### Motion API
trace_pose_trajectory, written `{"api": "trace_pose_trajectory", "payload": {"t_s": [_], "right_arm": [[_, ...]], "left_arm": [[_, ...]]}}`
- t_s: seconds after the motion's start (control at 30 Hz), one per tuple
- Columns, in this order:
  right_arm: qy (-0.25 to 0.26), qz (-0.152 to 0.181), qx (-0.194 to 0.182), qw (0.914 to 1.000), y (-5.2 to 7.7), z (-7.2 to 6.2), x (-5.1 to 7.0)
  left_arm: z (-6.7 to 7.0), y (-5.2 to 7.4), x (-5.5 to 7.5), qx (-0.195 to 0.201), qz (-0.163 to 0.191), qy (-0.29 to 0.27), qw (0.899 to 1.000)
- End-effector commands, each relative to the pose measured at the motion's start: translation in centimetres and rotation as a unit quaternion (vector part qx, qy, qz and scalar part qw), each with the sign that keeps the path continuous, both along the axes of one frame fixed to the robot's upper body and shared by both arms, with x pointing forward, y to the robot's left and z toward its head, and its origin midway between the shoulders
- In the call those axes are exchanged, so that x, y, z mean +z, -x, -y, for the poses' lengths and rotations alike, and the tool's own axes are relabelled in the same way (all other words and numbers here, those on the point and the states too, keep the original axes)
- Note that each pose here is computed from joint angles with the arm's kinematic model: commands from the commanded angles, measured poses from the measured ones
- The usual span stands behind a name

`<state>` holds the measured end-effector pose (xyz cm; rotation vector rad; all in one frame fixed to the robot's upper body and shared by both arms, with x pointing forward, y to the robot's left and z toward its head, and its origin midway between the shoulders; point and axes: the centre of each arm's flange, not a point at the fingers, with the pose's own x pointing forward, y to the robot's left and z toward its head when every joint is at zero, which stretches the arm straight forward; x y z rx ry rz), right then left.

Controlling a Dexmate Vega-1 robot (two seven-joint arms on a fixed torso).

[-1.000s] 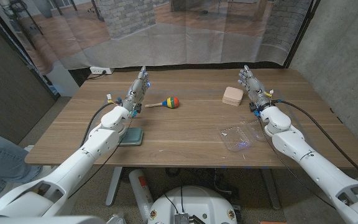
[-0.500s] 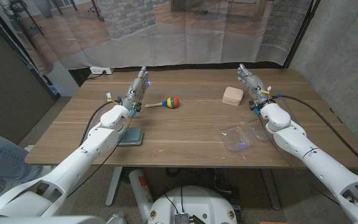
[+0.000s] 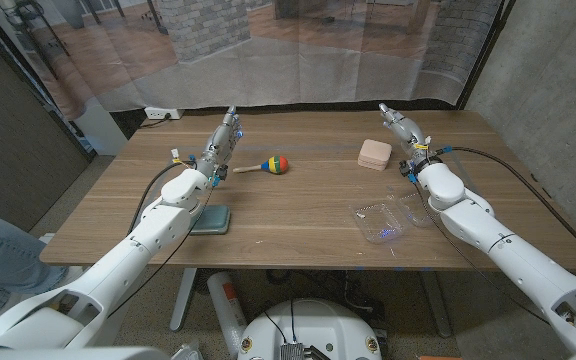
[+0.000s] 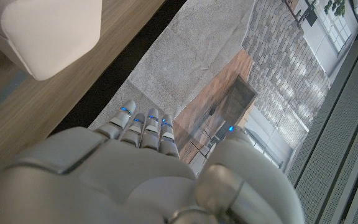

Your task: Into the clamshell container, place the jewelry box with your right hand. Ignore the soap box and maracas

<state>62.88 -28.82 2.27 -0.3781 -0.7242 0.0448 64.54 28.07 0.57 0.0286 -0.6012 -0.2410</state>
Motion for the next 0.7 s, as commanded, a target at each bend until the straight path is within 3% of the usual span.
{"api": "trace_pose_trajectory", "payload": {"t_s": [0.03,0.7], "right_arm": [[0.053,0.019,-0.047,0.9973,0.46,-0.12,0.87],[0.112,0.024,-0.11,0.9873,0.48,-0.27,1.05]], "left_arm": [[0.05,0.44,0.64,0.0,0.005,-0.009,1.0],[0.04,0.3,0.71,-0.001,0.008,-0.008,1.0]]}}
